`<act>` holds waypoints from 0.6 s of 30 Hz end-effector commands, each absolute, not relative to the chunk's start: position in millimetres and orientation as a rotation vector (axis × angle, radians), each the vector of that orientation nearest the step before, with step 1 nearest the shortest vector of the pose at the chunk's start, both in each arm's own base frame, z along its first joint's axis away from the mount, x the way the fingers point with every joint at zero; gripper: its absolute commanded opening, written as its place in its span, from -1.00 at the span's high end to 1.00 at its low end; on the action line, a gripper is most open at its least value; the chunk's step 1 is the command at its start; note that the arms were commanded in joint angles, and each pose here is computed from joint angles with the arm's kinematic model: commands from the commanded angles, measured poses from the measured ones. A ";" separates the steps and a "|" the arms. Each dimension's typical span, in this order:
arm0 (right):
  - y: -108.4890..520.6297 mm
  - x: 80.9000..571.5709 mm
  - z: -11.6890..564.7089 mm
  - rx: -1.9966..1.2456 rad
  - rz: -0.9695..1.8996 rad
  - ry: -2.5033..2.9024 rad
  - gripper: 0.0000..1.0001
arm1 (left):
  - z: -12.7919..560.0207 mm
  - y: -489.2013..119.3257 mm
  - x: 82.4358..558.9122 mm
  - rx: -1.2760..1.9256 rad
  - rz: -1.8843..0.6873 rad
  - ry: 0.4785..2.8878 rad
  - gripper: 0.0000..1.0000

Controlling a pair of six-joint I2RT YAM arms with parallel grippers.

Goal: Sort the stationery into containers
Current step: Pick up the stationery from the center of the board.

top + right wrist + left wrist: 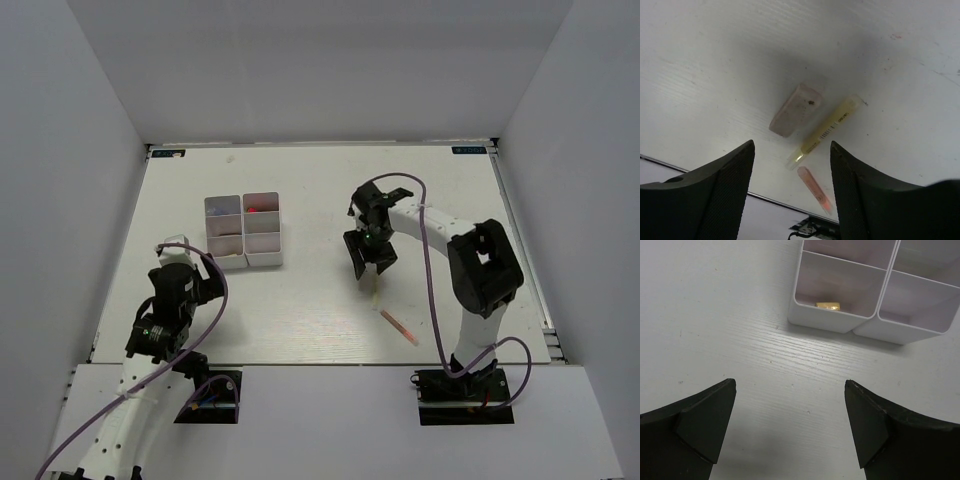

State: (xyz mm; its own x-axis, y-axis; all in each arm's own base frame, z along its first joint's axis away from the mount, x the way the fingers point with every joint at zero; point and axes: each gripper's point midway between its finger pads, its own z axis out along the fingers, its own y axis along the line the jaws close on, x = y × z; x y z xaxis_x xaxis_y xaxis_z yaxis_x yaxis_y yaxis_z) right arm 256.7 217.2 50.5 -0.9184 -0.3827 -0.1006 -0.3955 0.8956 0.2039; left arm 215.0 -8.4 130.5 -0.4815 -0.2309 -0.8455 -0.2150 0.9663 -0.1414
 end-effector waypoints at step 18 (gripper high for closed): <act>222.3 257.8 -3.6 -0.521 0.147 3.120 0.25 | 143.4 -1.8 215.7 -0.350 -0.002 2.037 -1.00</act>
